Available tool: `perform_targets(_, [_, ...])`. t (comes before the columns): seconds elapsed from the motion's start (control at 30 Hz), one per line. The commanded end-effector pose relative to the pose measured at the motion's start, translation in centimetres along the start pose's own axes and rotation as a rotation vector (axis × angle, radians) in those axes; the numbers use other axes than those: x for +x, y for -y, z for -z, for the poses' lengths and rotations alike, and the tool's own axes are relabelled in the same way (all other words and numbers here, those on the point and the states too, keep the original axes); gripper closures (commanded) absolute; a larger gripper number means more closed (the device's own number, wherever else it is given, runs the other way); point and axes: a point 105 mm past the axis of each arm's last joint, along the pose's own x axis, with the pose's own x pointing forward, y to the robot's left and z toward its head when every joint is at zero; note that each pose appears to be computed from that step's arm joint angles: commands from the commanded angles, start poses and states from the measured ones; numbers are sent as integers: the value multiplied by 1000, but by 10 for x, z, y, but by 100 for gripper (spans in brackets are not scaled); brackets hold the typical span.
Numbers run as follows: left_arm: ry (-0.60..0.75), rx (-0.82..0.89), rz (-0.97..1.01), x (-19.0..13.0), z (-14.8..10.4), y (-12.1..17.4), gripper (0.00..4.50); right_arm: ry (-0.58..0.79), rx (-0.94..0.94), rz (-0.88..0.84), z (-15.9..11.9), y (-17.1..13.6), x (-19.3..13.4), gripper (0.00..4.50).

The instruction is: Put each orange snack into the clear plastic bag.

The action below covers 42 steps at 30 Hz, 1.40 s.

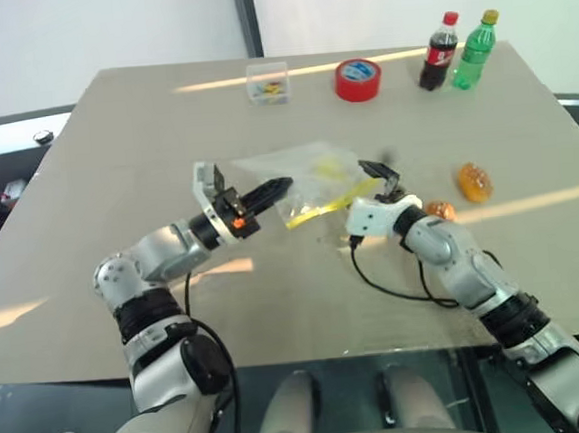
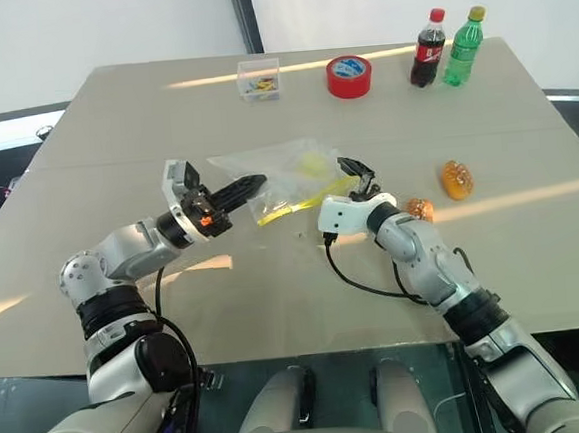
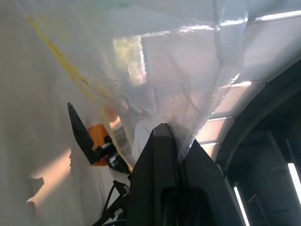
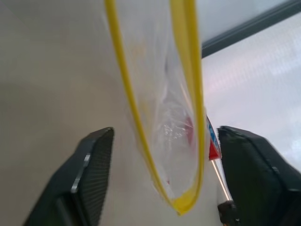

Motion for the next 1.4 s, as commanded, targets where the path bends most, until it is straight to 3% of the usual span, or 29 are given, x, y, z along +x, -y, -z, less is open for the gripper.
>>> perform_targets(0.03, [27,29,26,-2,-3,13,450,41,18,63,-8,17,3,269])
perform_targets(0.13, [43,21,22,-2,-2,16,450,51,56,89,-11,22,4,425])
perform_targets(0.23, [55,57,-17,-3,-2,17,450,50,81,117,-11,29,6,439])
perform_targets(0.37, [34,253,-115,-9,0,19,450,29,110,150,-4,49,10,439])
perform_targets(0.47, [-12,451,-199,-13,3,19,362,3,113,150,5,62,14,450])
perform_targets(0.53, [-62,644,-248,-13,7,23,280,-20,98,129,11,68,17,450])
perform_targets(0.57, [-84,845,-320,-13,5,22,228,-34,102,117,15,71,19,450])
perform_targets(0.6, [-110,1041,-365,-13,4,23,209,-48,115,105,18,74,21,450])
perform_targets(0.7, [-142,1542,-340,-7,8,35,80,-74,134,71,22,78,28,450])
perform_targets(0.83, [-165,1863,-260,0,21,44,80,-79,143,40,20,81,37,450])
perform_targets(0.97, [-179,2168,-301,9,28,45,80,-71,177,18,13,80,47,450])
perform_targets(1.4, [-167,2273,-340,39,41,30,80,-22,230,-1,-13,78,55,450])
